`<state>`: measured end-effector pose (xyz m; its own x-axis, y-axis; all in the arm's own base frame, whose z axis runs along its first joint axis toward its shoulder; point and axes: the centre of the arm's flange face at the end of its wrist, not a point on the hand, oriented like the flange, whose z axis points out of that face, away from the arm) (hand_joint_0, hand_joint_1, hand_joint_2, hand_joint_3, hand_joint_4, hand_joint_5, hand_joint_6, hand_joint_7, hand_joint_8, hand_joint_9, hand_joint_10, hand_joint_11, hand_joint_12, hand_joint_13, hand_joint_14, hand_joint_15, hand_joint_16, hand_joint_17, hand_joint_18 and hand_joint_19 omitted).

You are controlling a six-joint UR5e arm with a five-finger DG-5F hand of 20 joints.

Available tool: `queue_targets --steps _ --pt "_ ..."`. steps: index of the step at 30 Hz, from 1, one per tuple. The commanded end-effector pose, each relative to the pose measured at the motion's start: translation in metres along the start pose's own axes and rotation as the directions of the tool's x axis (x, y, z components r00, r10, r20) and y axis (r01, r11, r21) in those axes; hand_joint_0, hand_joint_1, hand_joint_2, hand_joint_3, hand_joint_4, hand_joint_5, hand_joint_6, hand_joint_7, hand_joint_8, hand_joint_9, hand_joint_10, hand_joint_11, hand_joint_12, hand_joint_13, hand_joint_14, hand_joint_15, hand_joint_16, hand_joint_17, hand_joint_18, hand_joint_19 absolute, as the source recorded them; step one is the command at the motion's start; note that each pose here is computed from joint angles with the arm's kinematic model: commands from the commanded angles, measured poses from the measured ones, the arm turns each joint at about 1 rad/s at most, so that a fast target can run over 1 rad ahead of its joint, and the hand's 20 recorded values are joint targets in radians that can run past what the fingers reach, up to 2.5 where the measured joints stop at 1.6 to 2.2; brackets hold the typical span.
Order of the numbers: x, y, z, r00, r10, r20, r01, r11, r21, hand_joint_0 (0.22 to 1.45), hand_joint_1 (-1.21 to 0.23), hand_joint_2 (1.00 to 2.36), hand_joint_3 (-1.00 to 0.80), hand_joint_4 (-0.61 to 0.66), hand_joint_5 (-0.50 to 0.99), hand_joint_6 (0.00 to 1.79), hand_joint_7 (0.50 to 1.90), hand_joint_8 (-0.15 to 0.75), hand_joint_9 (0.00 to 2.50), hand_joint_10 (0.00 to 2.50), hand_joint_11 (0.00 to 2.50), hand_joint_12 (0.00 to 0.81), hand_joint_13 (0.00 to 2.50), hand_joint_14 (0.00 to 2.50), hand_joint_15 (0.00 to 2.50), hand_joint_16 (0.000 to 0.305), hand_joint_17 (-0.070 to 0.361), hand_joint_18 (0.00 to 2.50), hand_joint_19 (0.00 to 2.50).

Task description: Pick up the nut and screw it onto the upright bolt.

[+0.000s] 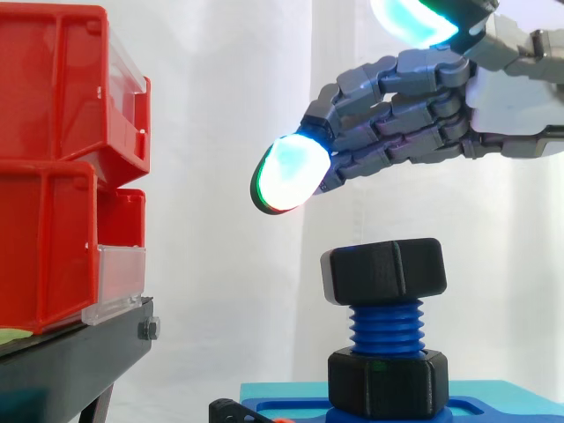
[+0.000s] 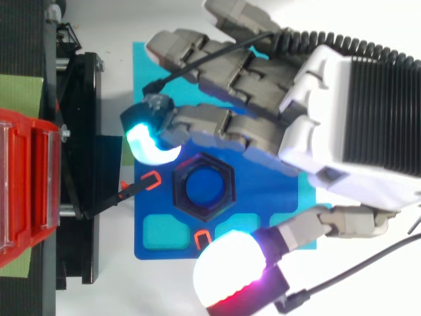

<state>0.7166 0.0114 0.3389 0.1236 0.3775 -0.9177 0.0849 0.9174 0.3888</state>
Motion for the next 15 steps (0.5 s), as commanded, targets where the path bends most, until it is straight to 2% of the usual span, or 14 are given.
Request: queue_targets --steps 1,2,8,15 --pt "0.004 0.009 -0.001 1.0000 0.001 -0.001 -0.001 0.9999 -0.012 0.45 -0.03 1.00 -0.50 0.23 -0.19 0.50 0.80 0.264 0.09 0.00 0.00 0.375 0.00 0.00 0.00 0.060 0.134 0.00 0.00" --pt "0.009 0.010 -0.003 0.9999 -0.003 -0.013 0.003 0.9999 -0.012 0.45 -0.07 1.00 -0.50 0.23 -0.18 0.50 0.79 0.270 0.13 0.00 0.00 0.373 0.02 0.00 0.00 0.059 0.134 0.00 0.00" --pt "0.018 0.016 -0.008 0.9991 -0.011 -0.041 0.010 0.9998 -0.017 0.47 -0.09 1.00 -0.50 0.23 -0.18 0.50 0.72 0.263 0.18 0.00 0.00 0.369 0.07 0.00 0.00 0.058 0.132 0.00 0.00" --pt "0.020 0.014 -0.011 0.9975 -0.022 -0.068 0.021 0.9997 -0.012 0.47 -0.07 1.00 -0.50 0.20 -0.18 0.50 0.64 0.237 0.16 0.00 0.00 0.358 0.06 0.00 0.00 0.058 0.131 0.00 0.00"
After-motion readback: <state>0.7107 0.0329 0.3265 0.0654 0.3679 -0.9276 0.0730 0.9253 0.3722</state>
